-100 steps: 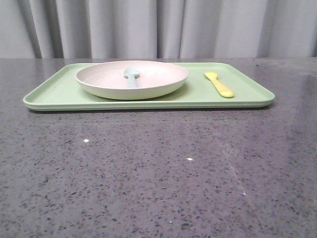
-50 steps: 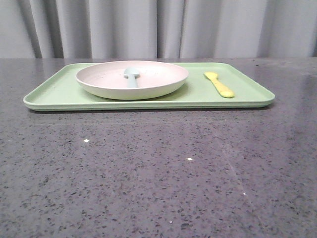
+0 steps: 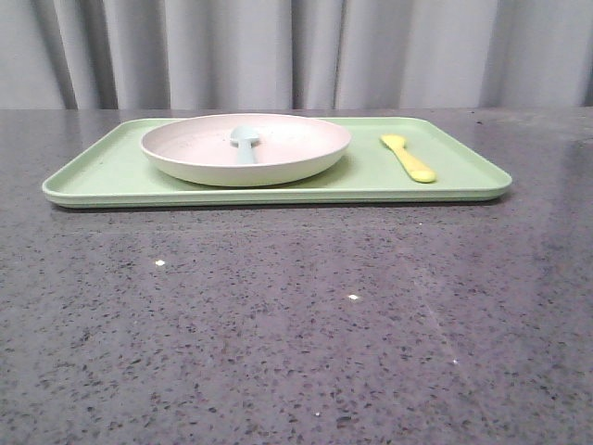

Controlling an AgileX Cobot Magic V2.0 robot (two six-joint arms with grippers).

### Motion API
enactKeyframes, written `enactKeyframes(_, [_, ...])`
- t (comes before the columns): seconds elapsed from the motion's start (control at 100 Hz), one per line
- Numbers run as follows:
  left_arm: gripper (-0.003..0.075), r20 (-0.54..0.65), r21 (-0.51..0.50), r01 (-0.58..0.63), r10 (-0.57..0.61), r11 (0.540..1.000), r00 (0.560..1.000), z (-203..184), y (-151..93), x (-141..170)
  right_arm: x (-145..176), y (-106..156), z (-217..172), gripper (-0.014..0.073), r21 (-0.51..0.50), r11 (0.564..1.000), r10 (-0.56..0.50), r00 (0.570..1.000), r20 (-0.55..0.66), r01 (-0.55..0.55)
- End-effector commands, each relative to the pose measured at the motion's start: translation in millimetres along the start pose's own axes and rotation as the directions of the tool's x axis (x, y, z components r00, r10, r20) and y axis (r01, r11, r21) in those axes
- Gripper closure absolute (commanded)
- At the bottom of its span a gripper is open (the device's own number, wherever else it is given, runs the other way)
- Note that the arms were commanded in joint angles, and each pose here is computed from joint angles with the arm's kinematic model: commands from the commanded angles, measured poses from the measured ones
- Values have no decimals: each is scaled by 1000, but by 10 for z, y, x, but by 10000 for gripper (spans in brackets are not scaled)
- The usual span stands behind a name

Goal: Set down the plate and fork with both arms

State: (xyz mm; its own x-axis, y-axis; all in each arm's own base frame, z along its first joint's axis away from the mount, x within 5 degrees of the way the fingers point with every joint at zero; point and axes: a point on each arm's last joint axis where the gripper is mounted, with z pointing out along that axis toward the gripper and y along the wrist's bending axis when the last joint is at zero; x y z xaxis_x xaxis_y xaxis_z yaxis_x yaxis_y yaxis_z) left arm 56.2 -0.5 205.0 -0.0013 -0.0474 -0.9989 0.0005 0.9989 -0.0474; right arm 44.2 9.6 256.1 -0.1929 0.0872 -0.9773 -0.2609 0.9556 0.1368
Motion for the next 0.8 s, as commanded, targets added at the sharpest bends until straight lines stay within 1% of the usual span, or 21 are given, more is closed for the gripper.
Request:
enactKeyframes(0.0, [741, 90, -6, 10, -9, 1000, 996, -23, 7, -41, -57, 40, 51, 662, -31, 999, -21, 988, 152, 26])
enactKeyframes(0.03, [741, 90, -6, 10, -9, 1000, 996, -23, 7, -41, -38, 36, 65, 662, -23, 999, -31, 986, 167, 35])
enactKeyframes(0.14, [741, 90, -6, 10, -9, 1000, 996, -23, 7, -41, 85, 7, 130, 662, 4, 1000, -5, 980, 197, 5])
enactKeyframes(0.24, [741, 90, -6, 10, -9, 1000, 996, -23, 7, -41, 138, -23, 160, 662, 34, 999, -12, 969, 248, 4])
enactKeyframes(0.34, [741, 90, -6, 10, -9, 1000, 996, -23, 7, -41, 174, -46, 176, 662, 47, 999, -18, 939, 342, 2])
enactKeyframes(0.41, [741, 90, -6, 10, -9, 1000, 996, -23, 7, -41, 217, -63, 186, 662, 57, 998, -22, 925, 380, 1])
enactKeyframes(0.53, [741, 90, -6, 10, -9, 1000, 996, -23, 7, -41, 294, -89, 202, 662, 82, 997, -27, 926, 375, -4])
enactKeyframes(0.79, [741, 90, -6, 10, -9, 1000, 996, -23, 7, -41, 338, -138, 202, 662, 158, 987, -39, 939, 341, -16])
